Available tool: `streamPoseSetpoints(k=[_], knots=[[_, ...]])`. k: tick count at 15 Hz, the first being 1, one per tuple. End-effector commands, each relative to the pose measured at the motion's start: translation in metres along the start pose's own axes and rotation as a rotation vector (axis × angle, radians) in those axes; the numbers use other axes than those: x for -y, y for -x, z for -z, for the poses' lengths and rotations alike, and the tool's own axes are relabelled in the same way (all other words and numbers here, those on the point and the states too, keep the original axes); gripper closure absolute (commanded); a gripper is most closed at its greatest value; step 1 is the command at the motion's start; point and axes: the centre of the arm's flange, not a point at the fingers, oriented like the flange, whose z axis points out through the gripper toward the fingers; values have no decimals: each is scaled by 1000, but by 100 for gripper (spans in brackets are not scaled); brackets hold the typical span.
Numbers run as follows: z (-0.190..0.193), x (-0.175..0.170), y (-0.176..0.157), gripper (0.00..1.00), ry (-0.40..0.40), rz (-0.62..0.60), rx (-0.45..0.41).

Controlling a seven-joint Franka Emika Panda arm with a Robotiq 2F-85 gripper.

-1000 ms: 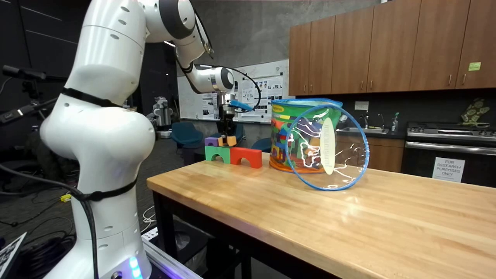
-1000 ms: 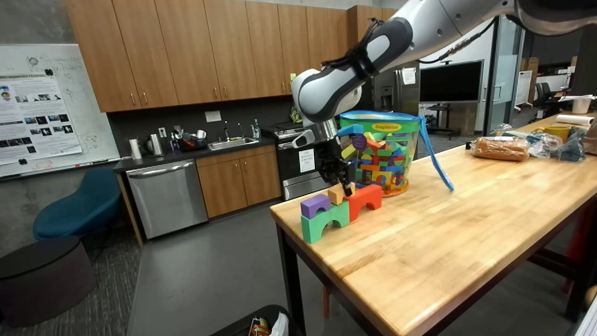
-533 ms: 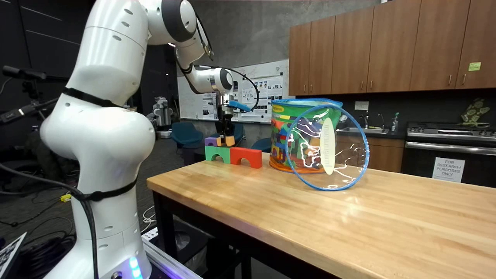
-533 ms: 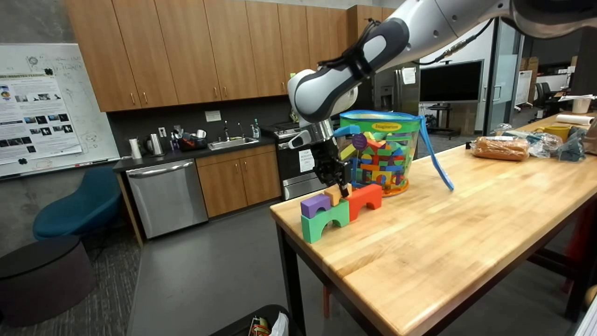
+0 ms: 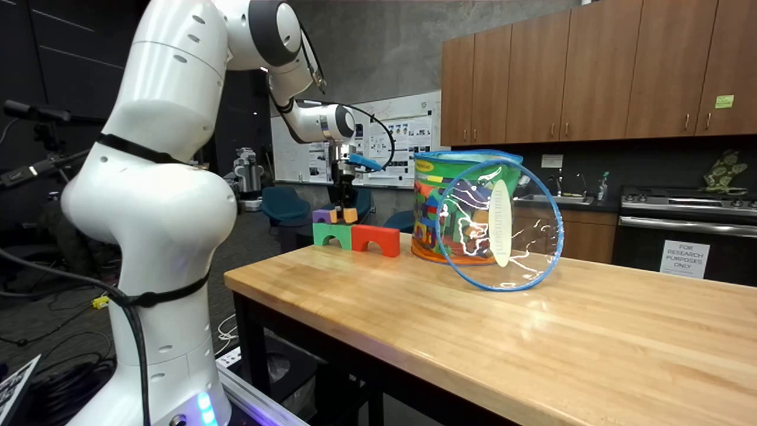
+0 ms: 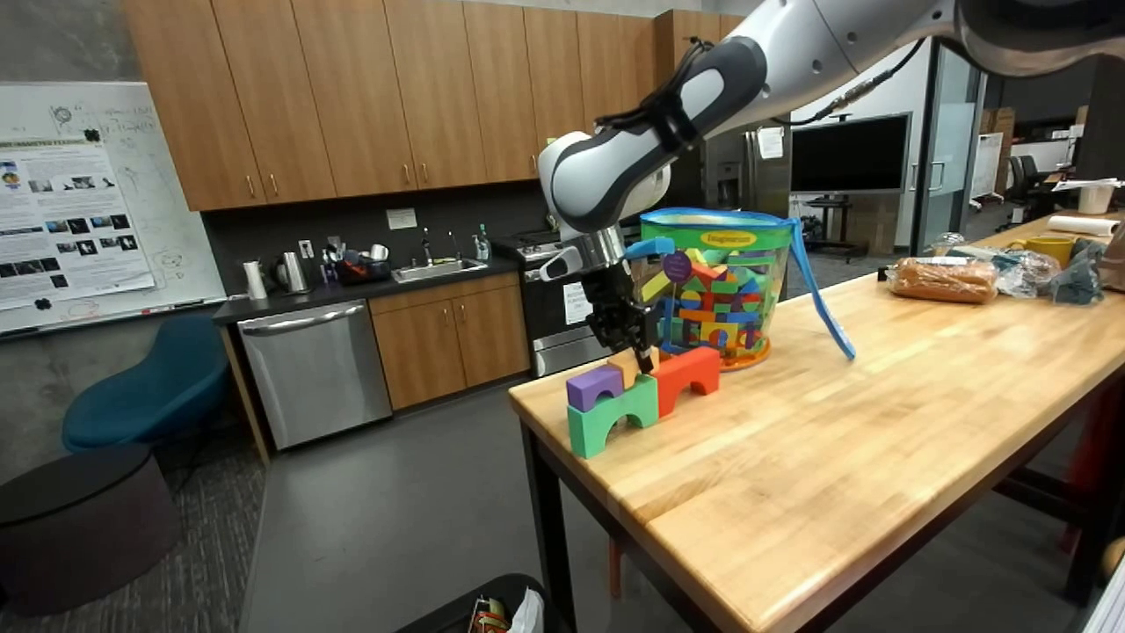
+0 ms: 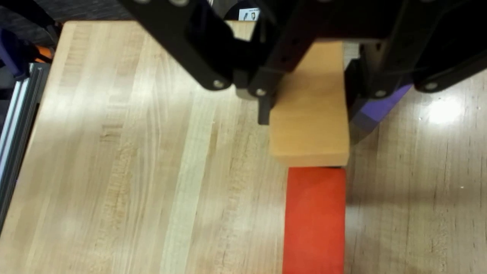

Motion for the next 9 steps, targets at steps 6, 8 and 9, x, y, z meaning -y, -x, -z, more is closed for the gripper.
streamPoseSetpoints(k=[6, 8, 9], knots=[[2, -2, -4, 83, -12, -12, -10], [1, -3, -5, 83, -13, -13, -13], [1, -3, -5, 83, -12, -14, -16]])
